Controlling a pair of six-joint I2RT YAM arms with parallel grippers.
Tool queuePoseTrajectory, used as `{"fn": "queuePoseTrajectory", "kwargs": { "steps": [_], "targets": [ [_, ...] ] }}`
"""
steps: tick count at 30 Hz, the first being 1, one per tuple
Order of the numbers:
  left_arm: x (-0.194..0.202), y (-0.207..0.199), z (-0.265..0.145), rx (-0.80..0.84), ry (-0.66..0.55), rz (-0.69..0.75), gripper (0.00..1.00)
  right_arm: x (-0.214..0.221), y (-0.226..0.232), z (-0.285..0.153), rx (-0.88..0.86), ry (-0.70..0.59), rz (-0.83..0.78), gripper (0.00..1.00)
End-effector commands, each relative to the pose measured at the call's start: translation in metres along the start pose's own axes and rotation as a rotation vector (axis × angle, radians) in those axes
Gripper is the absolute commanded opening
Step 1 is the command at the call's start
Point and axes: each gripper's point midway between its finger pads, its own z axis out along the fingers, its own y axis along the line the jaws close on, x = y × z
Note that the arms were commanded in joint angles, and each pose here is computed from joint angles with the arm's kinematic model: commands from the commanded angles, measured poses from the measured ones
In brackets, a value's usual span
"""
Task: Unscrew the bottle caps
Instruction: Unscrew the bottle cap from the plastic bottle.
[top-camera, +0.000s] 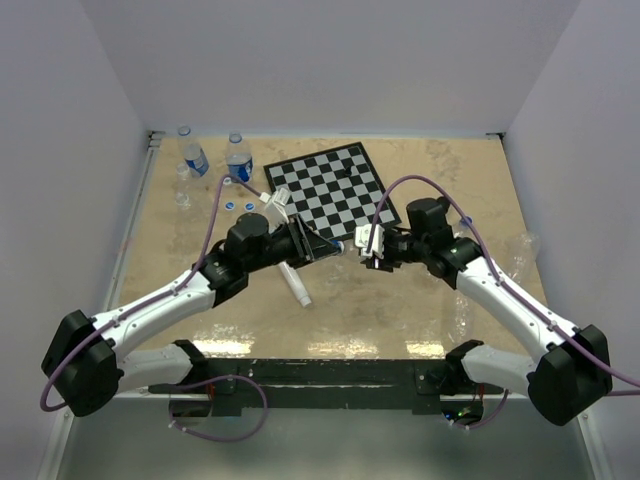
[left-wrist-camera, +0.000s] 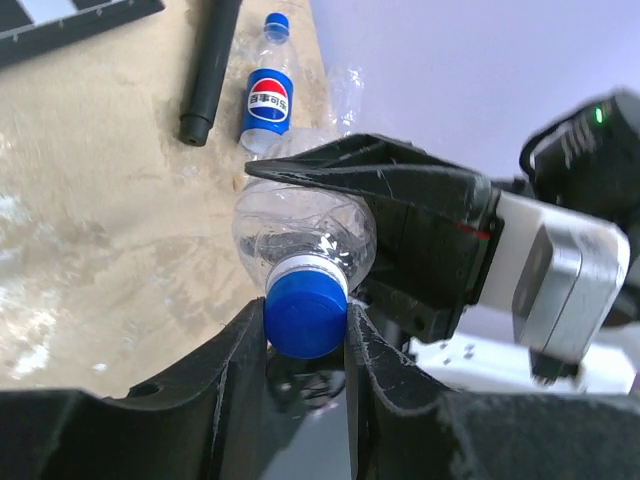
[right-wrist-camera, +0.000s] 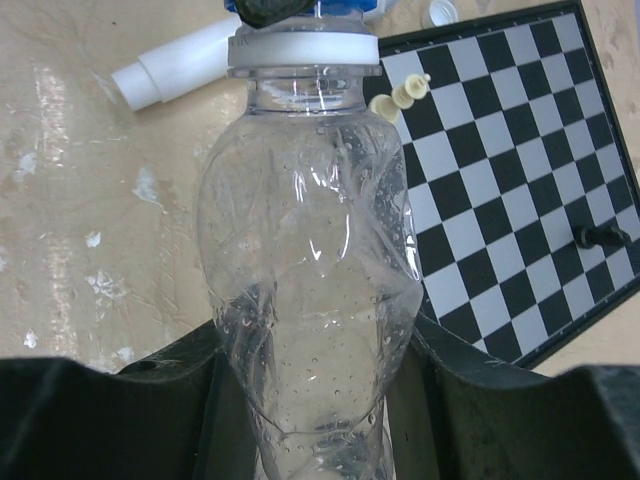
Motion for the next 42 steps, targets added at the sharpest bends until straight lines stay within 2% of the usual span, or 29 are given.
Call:
{"fn": "queuePoseTrajectory", "kwargs": {
  "steps": [1, 7, 8, 10, 12, 13, 14, 17, 20, 24, 26, 28, 30, 33, 42],
  "targets": [
    [-0.011, 0.013, 0.007, -0.146, -0.046, -0.313, 0.0, -0.014, -0.015, -0.004, 0.083, -0.025, -0.041, 0.05],
    [-0.017, -0.003, 0.0, -0.076, -0.066, -0.222, 0.0, -0.017, -0.014, -0.004, 0.071, -0.038, -0.027, 0.05],
    [-0.016, -0.006, -0.003, -0.059, -0.058, -0.196, 0.14, -0.018, -0.013, -0.003, 0.063, -0.044, -0.022, 0.05],
    [-0.015, -0.012, -0.009, -0.024, -0.051, -0.118, 0.52, -0.021, -0.01, -0.002, 0.043, -0.055, -0.011, 0.05],
    [-0.012, -0.018, -0.016, 0.032, -0.041, -0.035, 0.81, -0.023, -0.007, -0.002, 0.021, -0.067, -0.004, 0.05],
    [-0.009, -0.021, -0.02, 0.061, -0.035, 0.018, 0.94, -0.024, -0.006, -0.001, 0.009, -0.073, -0.002, 0.05],
    [-0.007, -0.022, -0.025, 0.078, -0.031, 0.063, 1.0, -0.024, -0.005, -0.001, 0.003, -0.075, 0.001, 0.06],
    [-0.003, -0.006, -0.038, 0.048, -0.021, 0.323, 1.0, -0.024, -0.003, -0.001, -0.01, -0.079, 0.002, 0.05],
    [-0.002, 0.007, -0.059, 0.02, 0.015, 0.719, 1.0, -0.023, 0.0, -0.001, -0.035, -0.079, -0.013, 0.06],
    [0.011, -0.001, -0.082, 0.207, 0.0, 1.196, 1.0, -0.017, 0.013, 0.0, -0.108, -0.071, -0.068, 0.07],
    [0.012, -0.014, -0.085, 0.322, -0.075, 1.383, 1.0, -0.012, 0.02, 0.002, -0.143, -0.065, -0.085, 0.08],
    [0.013, -0.016, -0.079, 0.375, -0.107, 1.496, 0.98, -0.009, 0.026, 0.004, -0.169, -0.065, -0.105, 0.08],
    [0.01, -0.018, -0.069, 0.395, -0.093, 1.549, 0.91, -0.007, 0.03, 0.004, -0.182, -0.07, -0.117, 0.08],
    [0.013, -0.021, -0.055, 0.437, -0.024, 1.555, 0.8, -0.003, 0.031, 0.006, -0.184, -0.065, -0.123, 0.08],
    [0.016, -0.03, -0.047, 0.498, -0.072, 1.512, 0.77, -0.001, 0.033, 0.009, -0.196, -0.065, -0.109, 0.08]
  ]
}}
